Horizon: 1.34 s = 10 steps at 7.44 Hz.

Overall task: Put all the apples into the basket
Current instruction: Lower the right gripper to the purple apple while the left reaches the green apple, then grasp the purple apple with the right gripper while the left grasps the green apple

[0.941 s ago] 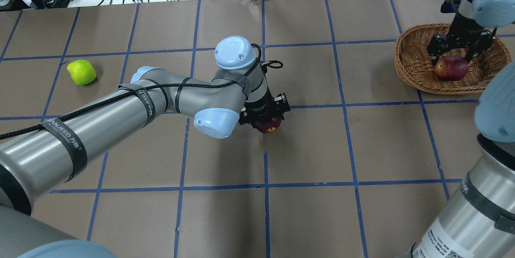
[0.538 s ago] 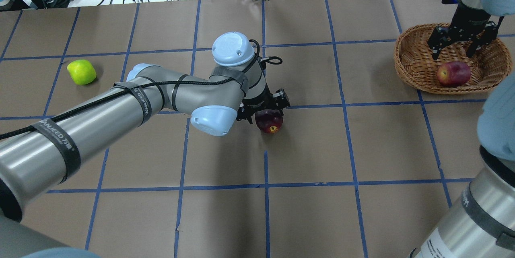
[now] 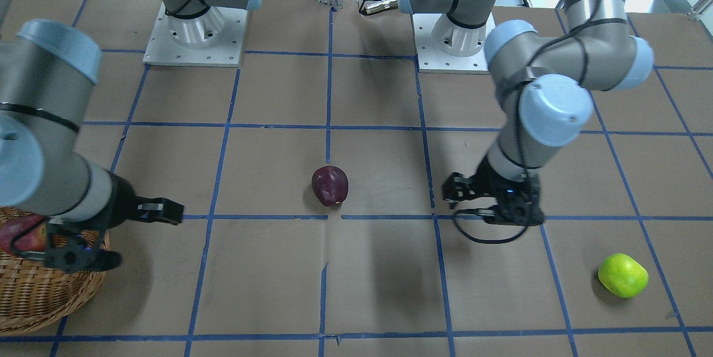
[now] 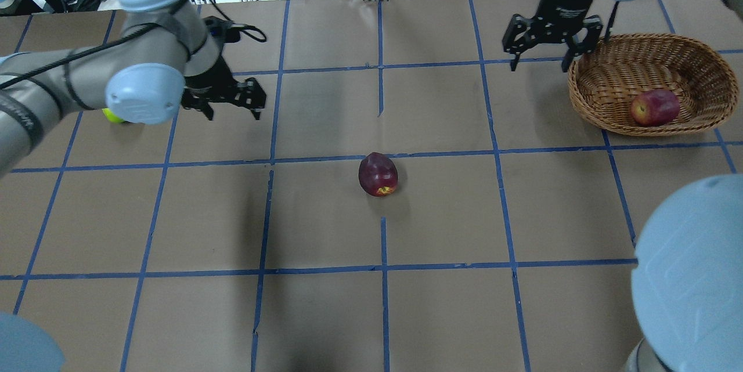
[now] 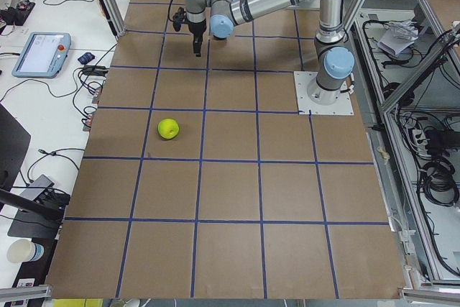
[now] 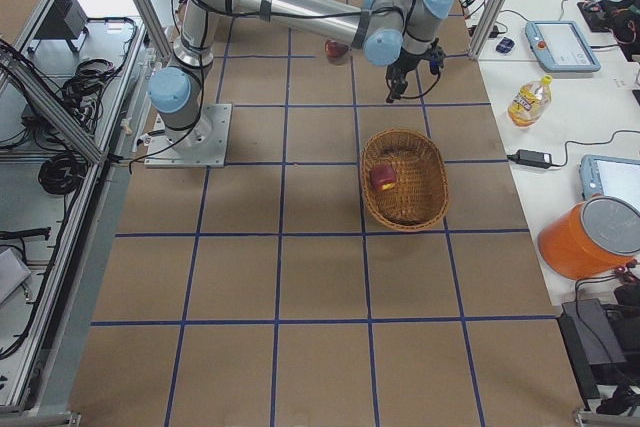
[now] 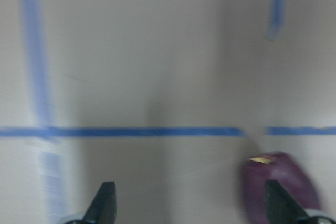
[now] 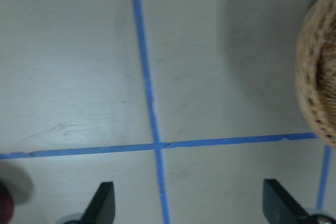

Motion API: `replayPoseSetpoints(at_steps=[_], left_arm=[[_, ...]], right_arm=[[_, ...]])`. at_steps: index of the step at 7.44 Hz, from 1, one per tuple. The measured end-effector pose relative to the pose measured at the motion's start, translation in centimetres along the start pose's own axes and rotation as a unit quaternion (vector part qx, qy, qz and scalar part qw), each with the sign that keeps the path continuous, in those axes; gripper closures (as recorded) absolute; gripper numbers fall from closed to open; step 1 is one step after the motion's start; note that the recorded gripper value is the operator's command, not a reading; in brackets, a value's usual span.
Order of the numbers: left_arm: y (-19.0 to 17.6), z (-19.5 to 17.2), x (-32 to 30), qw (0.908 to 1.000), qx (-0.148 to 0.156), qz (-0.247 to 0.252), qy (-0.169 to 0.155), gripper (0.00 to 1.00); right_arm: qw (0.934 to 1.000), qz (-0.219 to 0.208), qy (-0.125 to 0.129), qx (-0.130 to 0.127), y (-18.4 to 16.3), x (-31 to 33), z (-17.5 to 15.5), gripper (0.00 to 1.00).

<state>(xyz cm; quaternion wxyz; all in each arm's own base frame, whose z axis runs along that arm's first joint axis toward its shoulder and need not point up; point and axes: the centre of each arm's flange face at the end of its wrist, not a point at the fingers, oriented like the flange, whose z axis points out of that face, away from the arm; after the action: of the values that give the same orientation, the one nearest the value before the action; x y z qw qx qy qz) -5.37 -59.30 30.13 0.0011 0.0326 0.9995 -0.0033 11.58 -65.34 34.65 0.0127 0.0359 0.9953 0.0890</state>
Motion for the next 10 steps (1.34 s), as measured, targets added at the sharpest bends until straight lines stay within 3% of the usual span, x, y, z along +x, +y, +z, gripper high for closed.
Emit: replayPoseSetpoints(at_steps=[2, 3, 5, 6, 8, 10], left_arm=[[-2.6, -1.0, -11.7, 0.9958, 0.006, 0.09, -0.013, 0.0], [-4.4, -1.6, -15.4, 0.9905, 0.013, 0.135, -0.023, 0.0], [-8.8, -0.8, -20.2, 0.9737, 0.011, 0.222, -0.048, 0.0], [-10.7, 0.8, -21.6, 0.9684, 0.006, 0.244, -0.051, 0.0], [-12.3, 4.5, -24.0, 0.964, -0.007, 0.263, -0.041, 0.0], [-12.0, 6.8, -25.7, 0.9648, -0.024, 0.261, -0.025, 0.0]], right_arm=[[0.999, -0.013, -0.039, -0.017, 3.2, -11.6, 1.9, 0.0], [0.9983, -0.031, -0.043, -0.025, 4.8, -15.8, 3.2, 0.0], [0.9983, -0.053, -0.021, -0.015, 6.8, -21.7, 7.2, 0.0], [0.9987, -0.048, -0.01, -0.015, 7.4, -23.0, 9.6, 0.0], [0.9985, -0.036, 0.004, -0.04, 8.8, -23.3, 13.5, 0.0], [0.9971, -0.032, -0.005, -0.069, 10.1, -23.3, 15.9, 0.0]])
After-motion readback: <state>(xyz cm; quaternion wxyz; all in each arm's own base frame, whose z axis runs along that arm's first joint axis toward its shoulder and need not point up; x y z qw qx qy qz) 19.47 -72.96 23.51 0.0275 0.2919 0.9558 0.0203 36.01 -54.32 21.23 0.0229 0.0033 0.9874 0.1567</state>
